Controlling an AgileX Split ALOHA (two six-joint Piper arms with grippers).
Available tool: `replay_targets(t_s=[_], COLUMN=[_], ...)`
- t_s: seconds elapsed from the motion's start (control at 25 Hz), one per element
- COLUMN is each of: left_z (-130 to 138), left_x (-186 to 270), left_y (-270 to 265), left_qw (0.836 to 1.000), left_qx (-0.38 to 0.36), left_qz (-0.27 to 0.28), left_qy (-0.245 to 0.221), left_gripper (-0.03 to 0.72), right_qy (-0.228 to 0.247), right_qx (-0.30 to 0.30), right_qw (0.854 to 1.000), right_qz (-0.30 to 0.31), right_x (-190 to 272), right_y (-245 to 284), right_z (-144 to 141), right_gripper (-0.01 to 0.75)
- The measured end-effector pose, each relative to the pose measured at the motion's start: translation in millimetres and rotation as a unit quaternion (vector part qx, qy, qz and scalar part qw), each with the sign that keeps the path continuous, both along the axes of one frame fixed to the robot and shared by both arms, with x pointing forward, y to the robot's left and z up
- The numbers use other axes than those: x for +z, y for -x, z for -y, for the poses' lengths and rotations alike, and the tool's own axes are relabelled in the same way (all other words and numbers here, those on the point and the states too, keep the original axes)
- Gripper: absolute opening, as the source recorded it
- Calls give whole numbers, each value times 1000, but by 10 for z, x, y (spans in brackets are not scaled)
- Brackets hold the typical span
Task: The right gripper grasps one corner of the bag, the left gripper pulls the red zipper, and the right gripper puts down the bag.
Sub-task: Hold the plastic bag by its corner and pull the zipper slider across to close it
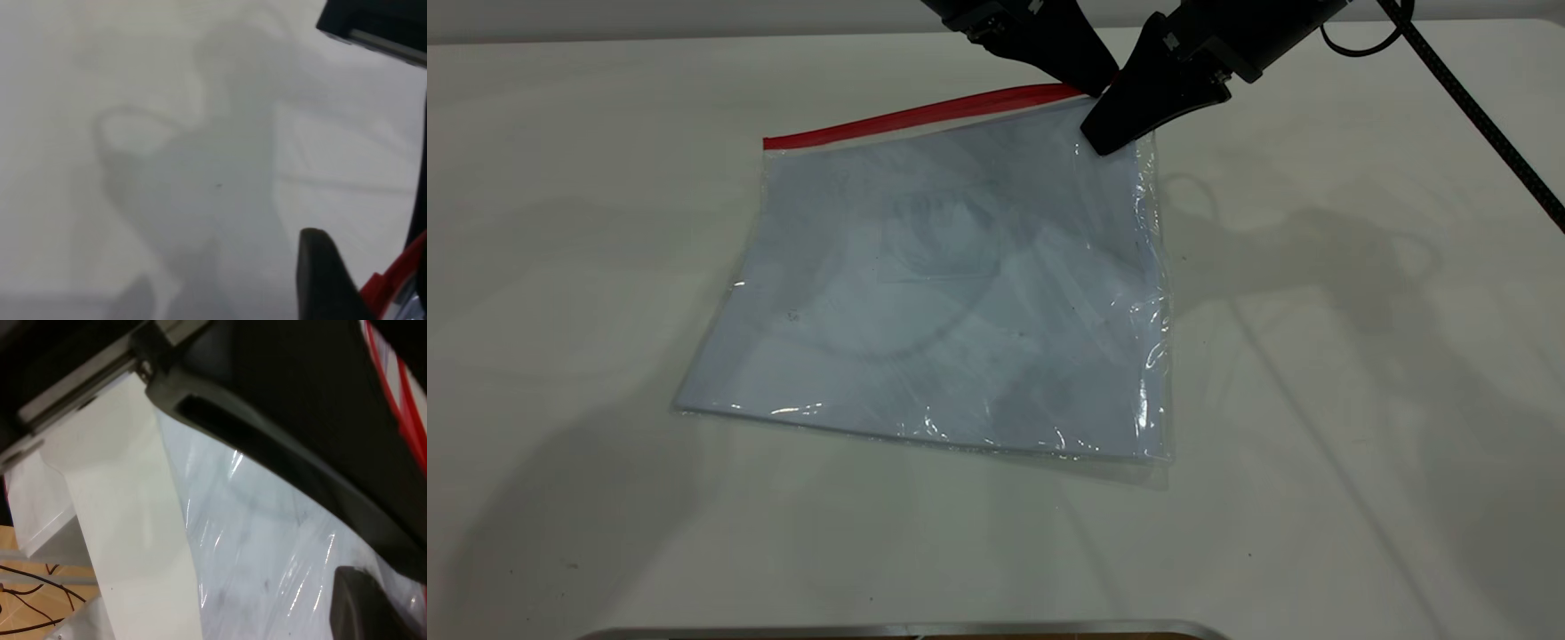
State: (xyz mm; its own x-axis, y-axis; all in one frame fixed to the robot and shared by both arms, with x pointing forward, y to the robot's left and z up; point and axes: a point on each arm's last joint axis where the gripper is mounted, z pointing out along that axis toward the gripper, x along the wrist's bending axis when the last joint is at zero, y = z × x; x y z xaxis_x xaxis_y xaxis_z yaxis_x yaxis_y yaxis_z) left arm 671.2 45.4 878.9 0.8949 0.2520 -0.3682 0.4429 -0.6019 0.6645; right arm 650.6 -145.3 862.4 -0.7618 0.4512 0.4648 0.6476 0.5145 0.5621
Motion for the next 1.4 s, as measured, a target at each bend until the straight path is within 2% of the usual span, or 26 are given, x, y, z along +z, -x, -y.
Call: replay_targets(t_s=[0.12,0.28,0.84,1.16,1.4], left_z=[3,3,3,6,-18], left_x=[5,8,8,10,12], left_y=[15,18,18,5,-12], left_qw=[1000,1000,1000,1000,999], left_qx=[-6,-8,-17,-22,-20], left_qz=[-6,-7,4,21,23], left_qy=[3,3,4,7,8], left_gripper=[279,215,197,75,69], right_qy=[0,0,0,-6,-11], right_qx=[0,0,-3,-18,-25], right_qw=[1000,1000,1000,1000,1000], right_qz=[0,0,-1,-5,-6], right_x=[0,0,0,8,14], right_y=[0,1,-7,-39,-53], right_z=[0,0,21,99,121], right_gripper=[34,34,34,34,34])
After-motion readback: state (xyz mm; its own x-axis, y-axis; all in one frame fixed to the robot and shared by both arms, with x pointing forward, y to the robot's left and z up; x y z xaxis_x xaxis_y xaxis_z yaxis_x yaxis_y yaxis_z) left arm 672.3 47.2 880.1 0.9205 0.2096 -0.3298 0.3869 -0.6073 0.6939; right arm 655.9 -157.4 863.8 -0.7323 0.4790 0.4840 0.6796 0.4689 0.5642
